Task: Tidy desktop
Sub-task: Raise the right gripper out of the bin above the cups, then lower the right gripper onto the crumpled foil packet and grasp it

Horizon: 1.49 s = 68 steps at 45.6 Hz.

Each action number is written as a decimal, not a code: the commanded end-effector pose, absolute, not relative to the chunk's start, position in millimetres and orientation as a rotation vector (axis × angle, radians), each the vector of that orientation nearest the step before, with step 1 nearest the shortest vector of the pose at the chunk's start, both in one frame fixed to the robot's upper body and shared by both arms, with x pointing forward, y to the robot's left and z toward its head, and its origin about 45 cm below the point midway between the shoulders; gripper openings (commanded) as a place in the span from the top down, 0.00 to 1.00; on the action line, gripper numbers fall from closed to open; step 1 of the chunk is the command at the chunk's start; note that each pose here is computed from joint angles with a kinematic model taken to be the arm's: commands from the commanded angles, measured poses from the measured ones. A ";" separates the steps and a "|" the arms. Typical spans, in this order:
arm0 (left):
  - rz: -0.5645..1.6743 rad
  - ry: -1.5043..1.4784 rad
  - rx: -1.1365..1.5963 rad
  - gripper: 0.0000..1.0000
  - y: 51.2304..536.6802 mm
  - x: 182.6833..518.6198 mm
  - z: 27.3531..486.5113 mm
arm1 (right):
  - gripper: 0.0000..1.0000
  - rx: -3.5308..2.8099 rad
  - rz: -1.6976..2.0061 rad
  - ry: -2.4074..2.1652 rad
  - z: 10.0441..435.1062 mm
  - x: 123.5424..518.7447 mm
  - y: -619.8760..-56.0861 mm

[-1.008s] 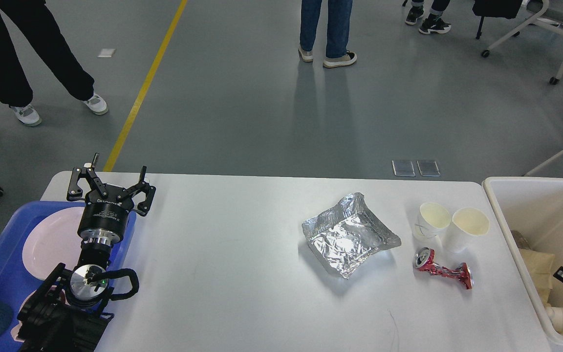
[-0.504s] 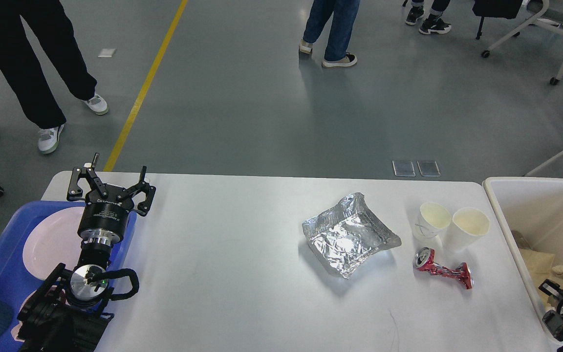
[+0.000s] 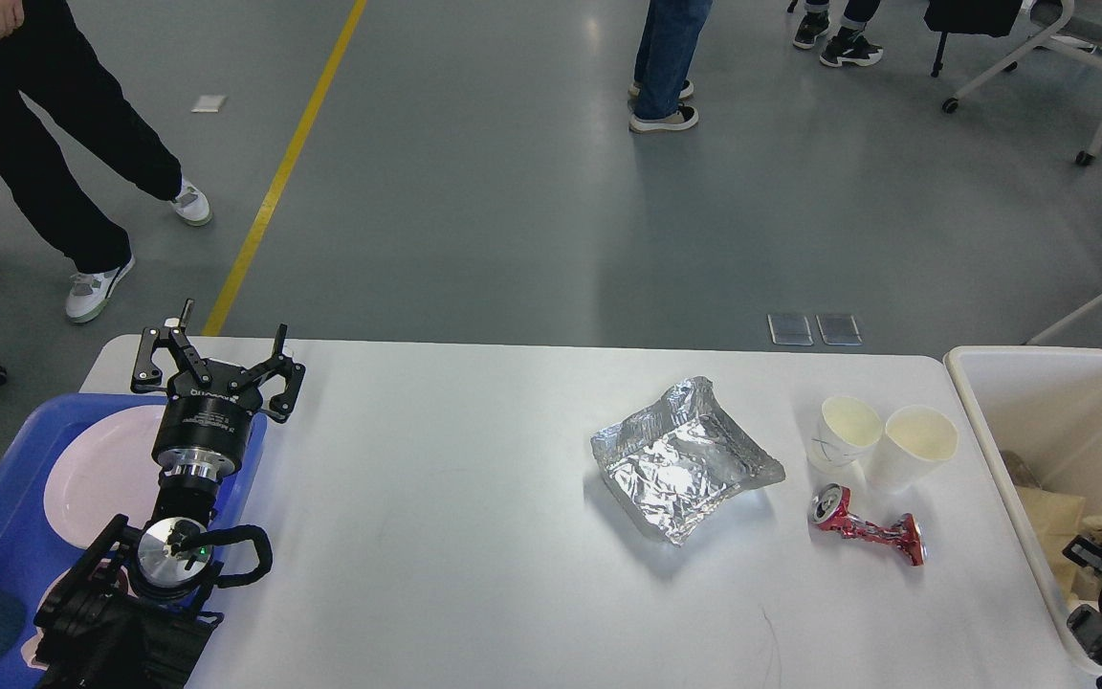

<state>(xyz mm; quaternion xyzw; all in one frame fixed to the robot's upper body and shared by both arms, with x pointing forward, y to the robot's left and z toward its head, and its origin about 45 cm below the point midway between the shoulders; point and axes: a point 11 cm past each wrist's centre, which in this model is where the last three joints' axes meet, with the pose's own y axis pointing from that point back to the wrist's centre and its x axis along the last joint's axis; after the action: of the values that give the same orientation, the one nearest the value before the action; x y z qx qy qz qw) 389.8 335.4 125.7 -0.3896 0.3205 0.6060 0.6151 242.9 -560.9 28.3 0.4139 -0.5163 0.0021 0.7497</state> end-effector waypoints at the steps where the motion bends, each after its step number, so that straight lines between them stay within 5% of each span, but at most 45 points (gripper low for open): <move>1: 1.395 0.738 -0.898 0.04 335.3 389.9 126.0 | 0.00 0.908 0.005 -1.125 28.1 243.2 -560.5; 15: 1.395 0.738 -0.898 0.04 335.3 389.9 126.0 | 0.00 0.917 0.001 -1.136 33.7 251.3 -561.0; 30: 1.395 0.738 -0.898 0.04 335.3 389.9 126.0 | 0.00 1.065 -0.140 -0.984 120.8 300.2 -571.4; 49: 1.395 0.739 -0.897 0.04 335.2 389.9 125.9 | 0.00 1.336 -0.128 -0.398 305.3 380.5 -409.3; 59: 1.396 0.739 -0.897 0.04 335.5 389.4 125.4 | 0.00 1.414 -0.113 -0.179 386.1 360.2 -330.4; 68: 1.397 0.739 -0.897 0.04 335.5 389.8 125.5 | 0.00 1.506 -0.029 -0.040 407.0 324.2 -265.9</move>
<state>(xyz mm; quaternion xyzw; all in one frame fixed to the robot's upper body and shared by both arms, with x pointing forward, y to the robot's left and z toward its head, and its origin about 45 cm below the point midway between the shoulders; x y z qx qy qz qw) 389.5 335.4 125.4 -0.3894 0.3206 0.6060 0.6151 345.0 -300.7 395.3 0.6622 -0.0524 -0.0346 0.7467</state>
